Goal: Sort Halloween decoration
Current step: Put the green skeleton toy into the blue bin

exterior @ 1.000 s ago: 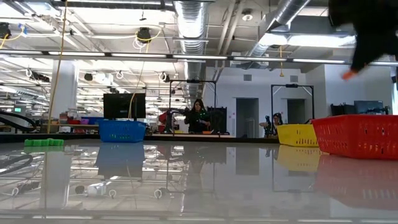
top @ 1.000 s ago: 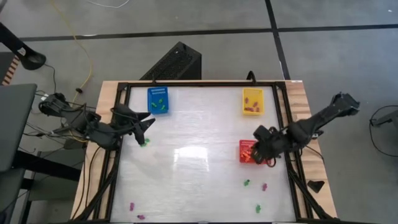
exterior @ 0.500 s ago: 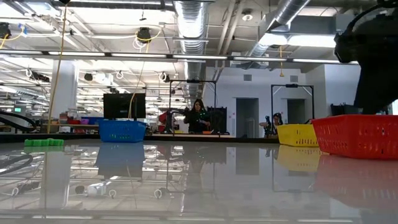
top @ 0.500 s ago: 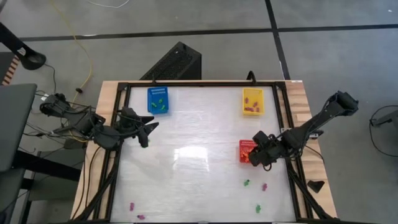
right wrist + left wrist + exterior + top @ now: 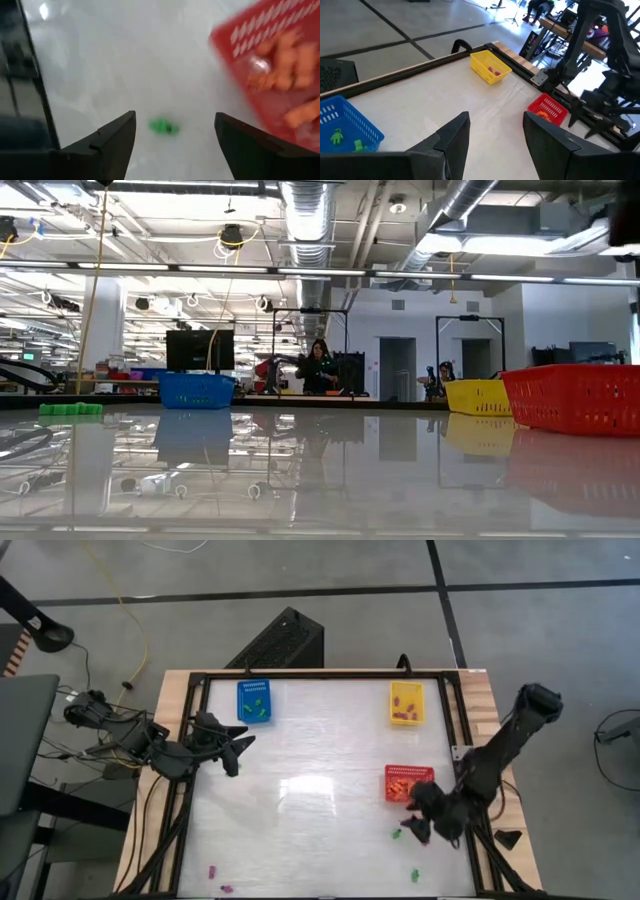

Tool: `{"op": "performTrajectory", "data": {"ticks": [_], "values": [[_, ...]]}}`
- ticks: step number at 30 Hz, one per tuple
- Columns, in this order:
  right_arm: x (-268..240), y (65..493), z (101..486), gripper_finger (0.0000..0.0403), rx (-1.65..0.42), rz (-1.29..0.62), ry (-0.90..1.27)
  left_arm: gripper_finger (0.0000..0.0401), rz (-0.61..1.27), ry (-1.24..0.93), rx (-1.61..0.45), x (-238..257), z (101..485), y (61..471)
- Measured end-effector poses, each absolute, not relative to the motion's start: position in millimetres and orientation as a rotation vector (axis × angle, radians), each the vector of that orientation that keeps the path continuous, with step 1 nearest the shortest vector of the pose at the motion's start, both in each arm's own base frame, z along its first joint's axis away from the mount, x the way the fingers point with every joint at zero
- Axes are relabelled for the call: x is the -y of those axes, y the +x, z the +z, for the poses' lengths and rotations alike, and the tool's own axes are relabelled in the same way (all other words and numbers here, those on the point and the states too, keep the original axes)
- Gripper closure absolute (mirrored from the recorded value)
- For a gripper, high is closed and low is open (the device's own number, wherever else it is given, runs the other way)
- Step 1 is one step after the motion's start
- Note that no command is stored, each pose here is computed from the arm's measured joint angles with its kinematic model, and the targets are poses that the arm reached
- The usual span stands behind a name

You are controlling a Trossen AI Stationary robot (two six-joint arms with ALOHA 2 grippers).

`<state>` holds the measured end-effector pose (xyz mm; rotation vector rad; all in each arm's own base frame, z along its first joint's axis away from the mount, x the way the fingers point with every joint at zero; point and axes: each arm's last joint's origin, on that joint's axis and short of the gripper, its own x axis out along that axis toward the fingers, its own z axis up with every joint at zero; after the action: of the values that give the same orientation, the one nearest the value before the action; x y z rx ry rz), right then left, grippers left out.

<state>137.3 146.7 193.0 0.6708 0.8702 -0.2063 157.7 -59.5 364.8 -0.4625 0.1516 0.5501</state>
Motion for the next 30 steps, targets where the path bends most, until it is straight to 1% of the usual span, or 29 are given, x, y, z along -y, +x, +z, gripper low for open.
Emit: {"op": "performTrajectory", "data": {"ticks": [4,8,13,19,25,30], "values": [[-160,136,172,0.0107,-0.943,-0.192,0.496,0.0227,0.55,-0.435,-0.157,59,365,158],[-164,149,153,0.0107,-0.969,-0.174,0.334,0.0227,0.548,-0.439,-0.157,59,365,158],[-171,173,139,0.0107,-0.976,0.003,0.187,0.0227,0.544,-0.479,-0.152,60,365,158],[-179,182,135,0.0107,-1.011,0.059,0.203,0.0227,0.546,-0.506,-0.145,60,365,158],[-184,176,144,0.0107,-1.026,0.125,0.215,0.0227,0.546,-0.513,-0.143,60,365,158],[-190,172,153,0.0107,-0.997,0.166,0.224,0.0227,0.546,-0.51,-0.144,60,365,158]]}}
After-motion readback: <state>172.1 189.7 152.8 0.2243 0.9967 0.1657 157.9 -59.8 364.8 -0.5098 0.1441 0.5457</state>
